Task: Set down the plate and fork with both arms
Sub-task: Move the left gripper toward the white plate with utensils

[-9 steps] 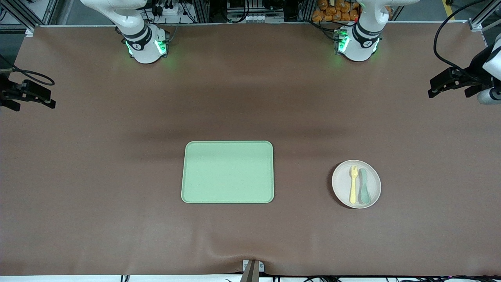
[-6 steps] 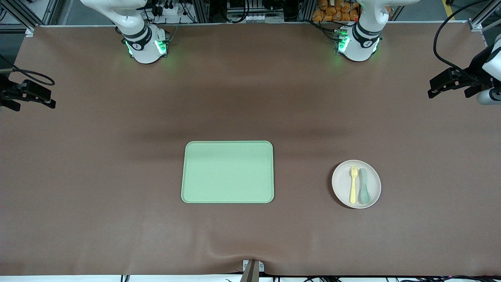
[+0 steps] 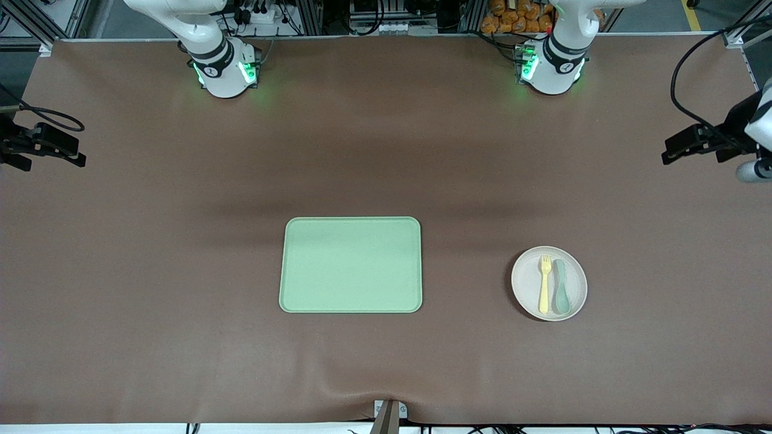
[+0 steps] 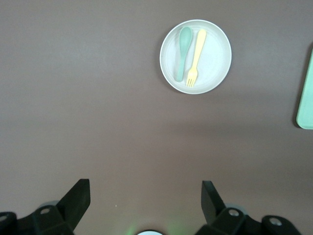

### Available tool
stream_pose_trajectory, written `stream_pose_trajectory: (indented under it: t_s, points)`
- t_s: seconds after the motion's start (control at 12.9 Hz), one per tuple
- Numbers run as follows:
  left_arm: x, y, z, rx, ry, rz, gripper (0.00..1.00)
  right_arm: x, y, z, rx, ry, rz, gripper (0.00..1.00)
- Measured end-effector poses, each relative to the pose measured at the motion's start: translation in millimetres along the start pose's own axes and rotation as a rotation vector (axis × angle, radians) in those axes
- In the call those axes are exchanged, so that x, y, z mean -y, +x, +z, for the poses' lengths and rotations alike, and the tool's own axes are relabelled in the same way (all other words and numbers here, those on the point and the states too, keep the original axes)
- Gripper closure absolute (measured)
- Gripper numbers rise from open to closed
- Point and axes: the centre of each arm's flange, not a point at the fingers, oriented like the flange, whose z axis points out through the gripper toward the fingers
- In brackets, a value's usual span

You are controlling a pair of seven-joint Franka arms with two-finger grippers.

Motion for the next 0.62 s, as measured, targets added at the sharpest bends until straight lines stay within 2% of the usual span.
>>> stream_pose_trajectory:
  t_s: [0.31,0.62]
  points:
    - [6,47,66,0.048,-0.011,-0.014,0.00,0,0,0,0.000,0.000,0.000,0.00]
    - [47,83,127,0.072,-0.136,-0.073,0.00,0,0,0,0.001,0.000,0.000,0.00]
